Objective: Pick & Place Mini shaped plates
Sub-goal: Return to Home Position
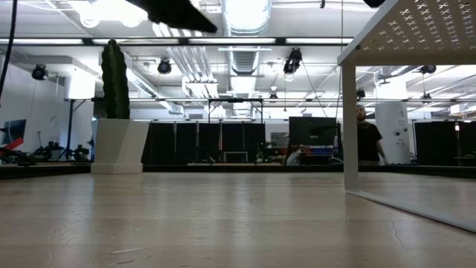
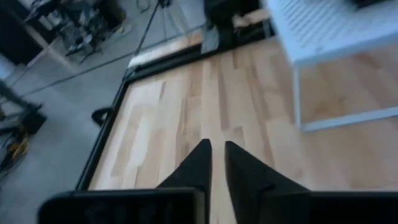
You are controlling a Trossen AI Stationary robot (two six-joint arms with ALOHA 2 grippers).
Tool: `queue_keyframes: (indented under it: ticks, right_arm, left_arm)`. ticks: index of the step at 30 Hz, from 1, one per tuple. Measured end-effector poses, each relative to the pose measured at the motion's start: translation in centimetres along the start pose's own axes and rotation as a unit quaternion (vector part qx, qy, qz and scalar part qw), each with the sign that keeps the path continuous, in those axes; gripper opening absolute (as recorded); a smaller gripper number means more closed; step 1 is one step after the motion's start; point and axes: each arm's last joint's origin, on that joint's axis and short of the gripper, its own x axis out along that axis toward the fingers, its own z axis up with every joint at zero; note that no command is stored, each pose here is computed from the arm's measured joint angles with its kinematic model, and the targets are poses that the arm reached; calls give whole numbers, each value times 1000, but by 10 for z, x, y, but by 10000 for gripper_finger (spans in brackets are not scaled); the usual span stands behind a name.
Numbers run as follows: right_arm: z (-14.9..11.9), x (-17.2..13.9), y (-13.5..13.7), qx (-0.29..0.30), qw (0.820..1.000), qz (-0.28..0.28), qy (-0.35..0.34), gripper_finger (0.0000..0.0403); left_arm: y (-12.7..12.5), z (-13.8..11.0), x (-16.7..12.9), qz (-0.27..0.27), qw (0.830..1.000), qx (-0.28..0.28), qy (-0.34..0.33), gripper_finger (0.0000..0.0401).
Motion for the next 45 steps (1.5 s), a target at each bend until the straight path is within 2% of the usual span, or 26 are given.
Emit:
queue_keyframes:
  ticks: [3, 11, 18, 23, 30, 42, 45]
  right_arm:
    - [-2, -19, 3, -39, 997, -45, -53, 9]
    - [-18, -57, 13, -108, 974, -79, -182, 8]
    - [-55, -70, 13, -97, 960, -99, -243, 8]
    - [-84, -76, 13, -109, 941, -98, -305, 8]
    - [-123, -83, 9, -92, 918, -138, -361, 8]
    - [-181, -98, 10, -108, 873, -128, -458, 8]
    - [-195, -99, 9, -111, 860, -126, -482, 8]
  left_arm:
    - [5, 5, -13, -24, 1000, -1, -17, 9]
    - [22, 1, -59, -29, 997, -14, -70, 1]
    - [34, -18, -101, -44, 989, -29, -136, 0]
    - [40, -36, -126, -36, 983, -37, -175, 0]
    - [43, -62, -147, -28, 975, -48, -214, 0]
    - [43, -106, -170, -9, 958, -75, -277, 0]
    - [44, -112, -178, -4, 949, -90, -303, 0]
